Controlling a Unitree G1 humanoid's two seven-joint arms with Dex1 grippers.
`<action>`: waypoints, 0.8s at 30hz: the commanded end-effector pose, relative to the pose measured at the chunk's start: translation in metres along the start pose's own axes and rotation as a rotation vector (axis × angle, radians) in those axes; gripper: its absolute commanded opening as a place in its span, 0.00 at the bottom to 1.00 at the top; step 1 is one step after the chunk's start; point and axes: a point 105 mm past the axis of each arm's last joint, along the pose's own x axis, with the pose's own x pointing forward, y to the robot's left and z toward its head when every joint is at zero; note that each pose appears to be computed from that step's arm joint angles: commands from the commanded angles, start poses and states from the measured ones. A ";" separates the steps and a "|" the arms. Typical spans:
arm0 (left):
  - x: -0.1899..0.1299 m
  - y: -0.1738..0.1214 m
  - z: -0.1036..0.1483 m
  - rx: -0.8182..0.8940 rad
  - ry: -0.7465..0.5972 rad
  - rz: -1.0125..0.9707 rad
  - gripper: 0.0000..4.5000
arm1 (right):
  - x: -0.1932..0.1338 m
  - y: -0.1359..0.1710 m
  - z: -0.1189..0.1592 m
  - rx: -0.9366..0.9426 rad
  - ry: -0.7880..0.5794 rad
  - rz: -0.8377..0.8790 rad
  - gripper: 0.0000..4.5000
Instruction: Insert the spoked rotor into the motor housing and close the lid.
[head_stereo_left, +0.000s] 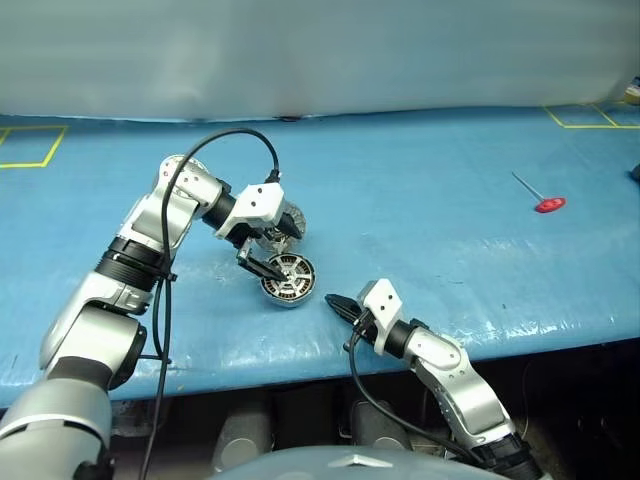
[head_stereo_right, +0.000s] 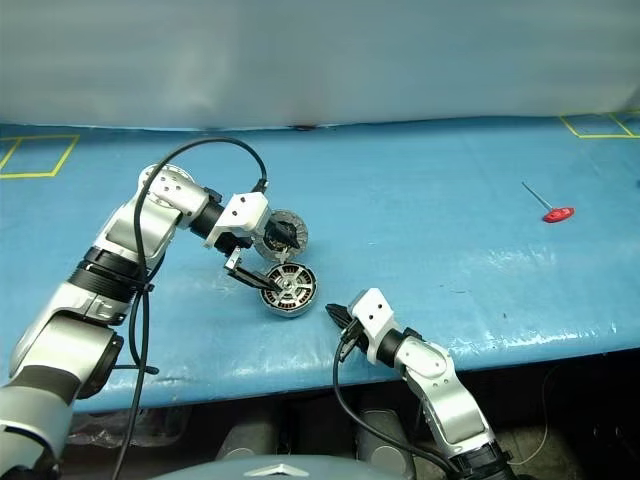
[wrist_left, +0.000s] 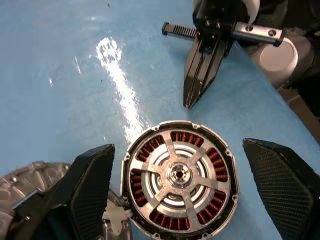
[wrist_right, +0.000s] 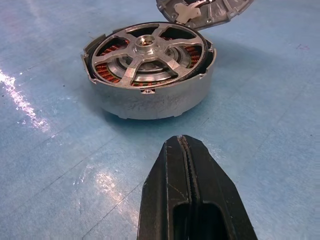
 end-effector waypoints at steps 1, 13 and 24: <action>-0.008 -0.012 0.002 0.004 -0.054 0.073 0.99 | -0.001 -0.008 0.015 -0.041 -0.044 -0.015 0.00; 0.002 -0.081 -0.029 -0.279 -0.230 0.393 0.34 | 0.008 -0.029 0.063 -0.163 -0.112 -0.014 0.00; 0.017 -0.120 -0.039 -0.461 -0.407 0.730 0.00 | 0.044 -0.003 0.089 -0.153 -0.150 0.179 0.00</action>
